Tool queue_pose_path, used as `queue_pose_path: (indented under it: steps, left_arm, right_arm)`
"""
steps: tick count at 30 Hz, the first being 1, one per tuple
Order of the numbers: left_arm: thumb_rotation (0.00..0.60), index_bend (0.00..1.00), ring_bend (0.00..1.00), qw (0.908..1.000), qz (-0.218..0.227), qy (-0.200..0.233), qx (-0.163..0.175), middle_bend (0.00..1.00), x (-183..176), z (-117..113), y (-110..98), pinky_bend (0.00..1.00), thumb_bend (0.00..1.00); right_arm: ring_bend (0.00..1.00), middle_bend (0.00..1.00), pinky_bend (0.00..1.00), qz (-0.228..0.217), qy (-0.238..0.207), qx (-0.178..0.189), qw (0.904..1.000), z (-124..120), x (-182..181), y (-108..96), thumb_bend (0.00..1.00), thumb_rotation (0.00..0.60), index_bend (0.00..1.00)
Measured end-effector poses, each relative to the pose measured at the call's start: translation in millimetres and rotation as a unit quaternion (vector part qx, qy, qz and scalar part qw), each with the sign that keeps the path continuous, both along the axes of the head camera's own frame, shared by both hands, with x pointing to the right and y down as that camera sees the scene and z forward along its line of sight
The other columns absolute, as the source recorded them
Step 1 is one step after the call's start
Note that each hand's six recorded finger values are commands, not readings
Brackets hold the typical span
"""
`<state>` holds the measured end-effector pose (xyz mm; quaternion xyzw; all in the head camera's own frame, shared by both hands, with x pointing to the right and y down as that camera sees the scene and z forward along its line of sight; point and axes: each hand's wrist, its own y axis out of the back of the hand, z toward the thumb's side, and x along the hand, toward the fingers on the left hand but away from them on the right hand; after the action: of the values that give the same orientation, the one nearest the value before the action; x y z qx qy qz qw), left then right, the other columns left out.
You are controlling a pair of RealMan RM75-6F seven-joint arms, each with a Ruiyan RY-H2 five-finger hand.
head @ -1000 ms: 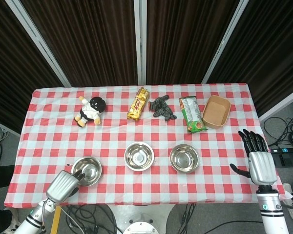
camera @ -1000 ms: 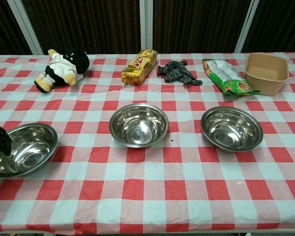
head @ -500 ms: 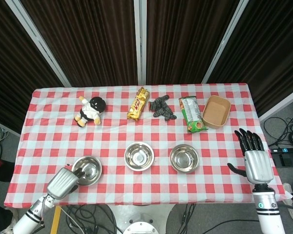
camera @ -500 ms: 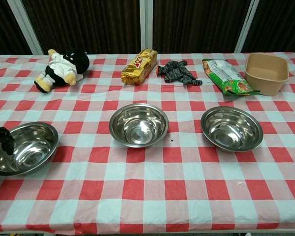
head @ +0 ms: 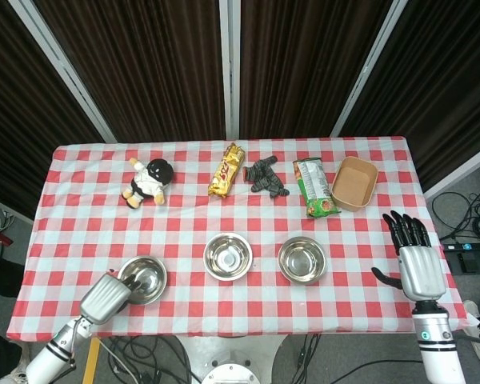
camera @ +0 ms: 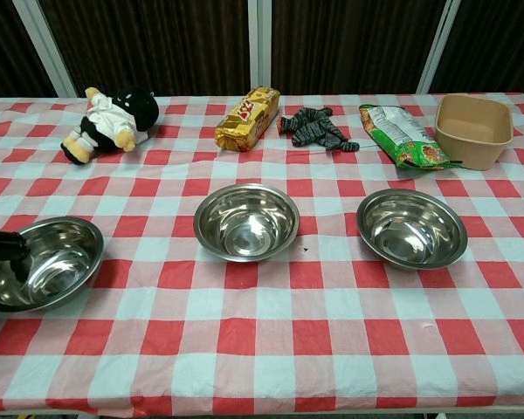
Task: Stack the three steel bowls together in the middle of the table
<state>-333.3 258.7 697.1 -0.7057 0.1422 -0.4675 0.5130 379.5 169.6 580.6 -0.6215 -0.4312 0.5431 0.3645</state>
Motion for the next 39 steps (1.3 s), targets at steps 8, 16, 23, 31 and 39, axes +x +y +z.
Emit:
queue_pose_path:
  steps: [8, 16, 23, 31, 39]
  left_arm:
    - [0.6, 0.59, 0.9, 0.9995, 0.026, -0.003, 0.018, 0.61, 6.3, 7.5, -1.7, 0.91, 0.25]
    - [0.6, 0.62, 0.91, 0.9991, 0.037, -0.009, 0.02, 0.63, 7.7, 13.9, 1.0, 0.92, 0.28]
    - [0.6, 0.69, 0.94, 0.9981, 0.05, -0.007, 0.036, 0.71, 13.5, 15.4, -0.1, 0.95, 0.31]
    - [0.6, 0.71, 0.95, 0.9971, 0.059, 0.001, 0.047, 0.72, 21.7, 16.7, -3.5, 0.95, 0.33]
    - [0.6, 0.71, 0.95, 0.9966, 0.062, 0.01, 0.054, 0.73, 29.0, 12.6, -11.0, 0.95, 0.33]
  right_arm:
    - [0.0, 0.05, 0.03, 0.005, 0.002, -0.005, 1.0, 2.4, 3.9, 0.3, 0.05, 0.6, 0.03]
    - [0.0, 0.05, 0.03, 0.01, 0.002, -0.002, 0.9999, 1.0, 7.9, 0.1, 0.05, 0.6, 0.03]
    - [0.0, 0.05, 0.03, 0.012, 0.001, -0.004, 0.9999, 2.5, 10.6, 1.0, 0.05, 0.6, 0.03]
    - [0.0, 0.05, 0.03, 0.016, 0.0, -0.005, 0.9999, 3.8, 13.1, 1.9, 0.05, 0.6, 0.03]
    - [0.0, 0.05, 0.03, 0.019, -0.001, -0.006, 0.9998, 4.9, 16.0, 1.3, 0.05, 0.6, 0.03]
